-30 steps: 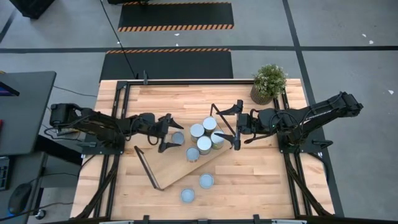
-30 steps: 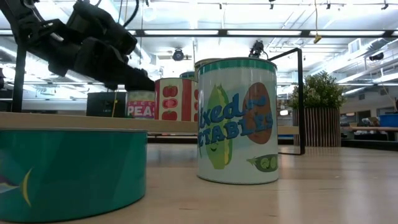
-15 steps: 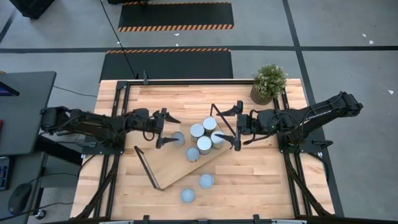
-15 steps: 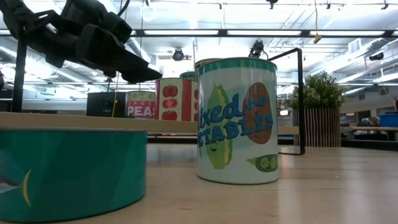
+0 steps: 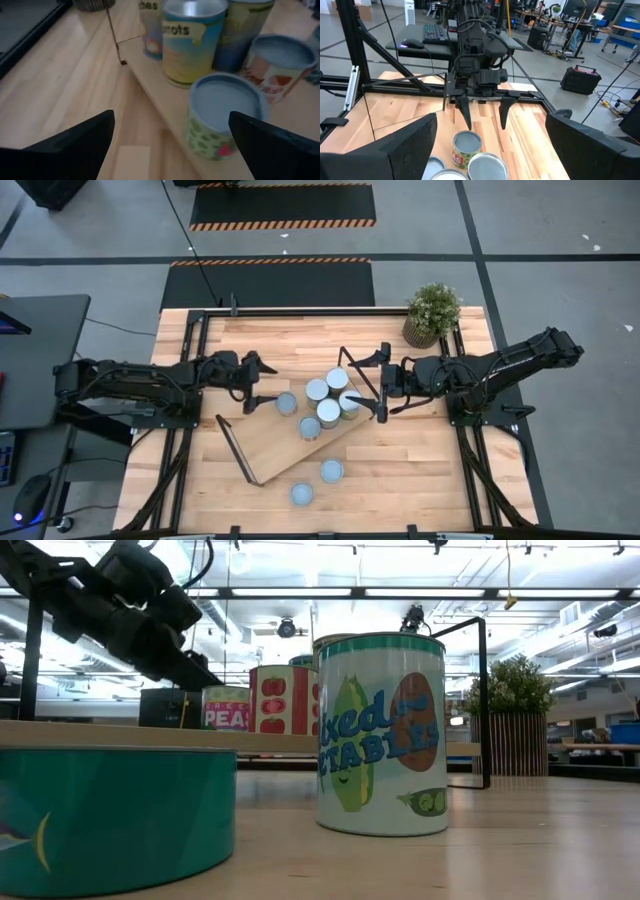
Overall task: Pick and place cans onto a shelf
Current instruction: Put the canned peas on the shelf
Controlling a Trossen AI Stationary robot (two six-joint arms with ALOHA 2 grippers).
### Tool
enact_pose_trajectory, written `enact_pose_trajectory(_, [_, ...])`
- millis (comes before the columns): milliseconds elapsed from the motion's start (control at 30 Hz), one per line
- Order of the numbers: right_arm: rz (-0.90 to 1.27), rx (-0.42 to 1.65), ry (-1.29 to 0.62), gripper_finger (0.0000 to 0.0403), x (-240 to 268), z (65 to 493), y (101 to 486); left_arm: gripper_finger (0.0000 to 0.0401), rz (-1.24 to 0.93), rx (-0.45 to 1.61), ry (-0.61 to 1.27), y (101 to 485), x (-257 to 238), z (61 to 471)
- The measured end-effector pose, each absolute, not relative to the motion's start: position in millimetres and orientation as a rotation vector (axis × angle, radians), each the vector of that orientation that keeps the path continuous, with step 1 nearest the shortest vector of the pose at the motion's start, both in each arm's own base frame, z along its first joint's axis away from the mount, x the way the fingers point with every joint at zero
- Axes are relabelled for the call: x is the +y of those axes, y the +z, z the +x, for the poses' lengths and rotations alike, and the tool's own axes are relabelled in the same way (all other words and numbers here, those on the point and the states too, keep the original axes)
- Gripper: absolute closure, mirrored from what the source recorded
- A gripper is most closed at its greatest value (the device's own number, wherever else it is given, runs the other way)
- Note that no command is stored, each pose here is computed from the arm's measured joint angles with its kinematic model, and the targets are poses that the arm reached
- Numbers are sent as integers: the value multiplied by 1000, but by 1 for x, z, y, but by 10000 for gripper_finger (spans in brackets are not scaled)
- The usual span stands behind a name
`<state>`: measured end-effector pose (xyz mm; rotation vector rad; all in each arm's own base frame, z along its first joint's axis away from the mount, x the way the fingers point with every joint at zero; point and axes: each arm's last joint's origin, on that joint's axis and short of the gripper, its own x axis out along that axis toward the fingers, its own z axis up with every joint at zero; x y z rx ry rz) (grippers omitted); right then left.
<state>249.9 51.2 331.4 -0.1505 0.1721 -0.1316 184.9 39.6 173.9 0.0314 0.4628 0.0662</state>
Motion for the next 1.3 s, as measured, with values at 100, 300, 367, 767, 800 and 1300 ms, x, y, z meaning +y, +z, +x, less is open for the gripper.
enact_pose_trajectory(100, [-151,172,-131,22,51,250,331,3,3,448,40,175,39,185])
enact_pose_trajectory(300, [-155,186,-127,22,51,250,330,3,-39,525,30,169,37,181])
enact_pose_trajectory(367, [-155,187,-127,22,51,250,330,3,-62,516,20,170,37,181])
enact_pose_trajectory(767, [-156,190,-126,22,52,251,329,3,-66,624,136,156,39,180])
enact_pose_trajectory(800, [-156,190,-126,22,52,251,329,3,-73,631,132,154,38,181])
enact_pose_trajectory(1300, [-156,189,-113,22,52,251,329,3,-48,531,67,151,27,202])
